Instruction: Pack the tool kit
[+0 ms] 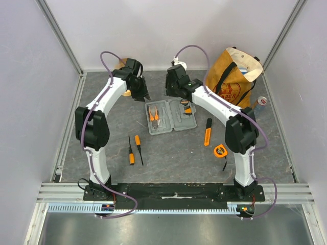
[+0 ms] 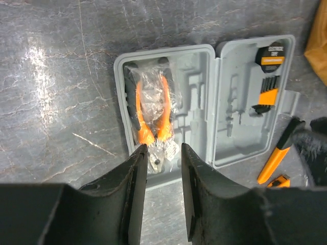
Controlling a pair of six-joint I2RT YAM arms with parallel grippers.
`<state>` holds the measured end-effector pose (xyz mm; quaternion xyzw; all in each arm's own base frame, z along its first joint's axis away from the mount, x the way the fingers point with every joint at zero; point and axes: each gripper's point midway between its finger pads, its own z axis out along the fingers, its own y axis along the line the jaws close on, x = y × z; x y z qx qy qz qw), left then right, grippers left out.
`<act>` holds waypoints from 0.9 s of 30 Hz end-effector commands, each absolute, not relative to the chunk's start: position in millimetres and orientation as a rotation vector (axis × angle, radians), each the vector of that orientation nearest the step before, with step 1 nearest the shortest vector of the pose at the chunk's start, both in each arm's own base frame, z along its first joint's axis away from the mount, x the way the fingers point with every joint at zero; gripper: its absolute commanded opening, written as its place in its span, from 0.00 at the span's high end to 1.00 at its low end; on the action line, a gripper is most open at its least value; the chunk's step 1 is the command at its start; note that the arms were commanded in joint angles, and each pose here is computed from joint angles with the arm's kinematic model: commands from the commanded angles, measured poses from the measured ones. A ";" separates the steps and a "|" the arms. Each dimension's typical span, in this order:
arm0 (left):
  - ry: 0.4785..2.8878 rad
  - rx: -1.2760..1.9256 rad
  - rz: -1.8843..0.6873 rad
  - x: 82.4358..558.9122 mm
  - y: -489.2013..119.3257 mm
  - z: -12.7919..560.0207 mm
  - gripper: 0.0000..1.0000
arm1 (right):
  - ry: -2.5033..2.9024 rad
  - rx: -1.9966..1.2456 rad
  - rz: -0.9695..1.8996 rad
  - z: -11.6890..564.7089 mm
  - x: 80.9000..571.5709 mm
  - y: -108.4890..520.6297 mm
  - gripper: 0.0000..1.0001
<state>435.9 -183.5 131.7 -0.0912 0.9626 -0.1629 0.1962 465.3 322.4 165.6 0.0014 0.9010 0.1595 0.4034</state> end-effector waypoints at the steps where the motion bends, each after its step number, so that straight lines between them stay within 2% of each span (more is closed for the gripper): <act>1: 2.587 -0.250 -0.464 432.9 -174.4 158.8 0.61 | 2.272 0.011 0.321 166.3 459.6 291.7 0.56; 8: 2.532 -0.319 -0.392 405.2 -134.5 155.5 0.56 | 2.269 -0.077 0.272 168.5 435.1 266.5 0.54; 12: 2.576 -0.332 -0.347 364.5 -119.7 138.3 0.52 | 2.273 -0.127 0.331 162.0 418.1 270.3 0.52; 20: 2.725 -0.358 -0.303 255.6 -106.0 80.6 0.50 | 2.292 -0.161 0.392 153.6 404.1 288.0 0.52; 27: 2.785 -0.446 -0.276 213.9 -99.7 56.2 0.50 | 2.284 -0.318 0.469 154.1 377.1 325.0 0.52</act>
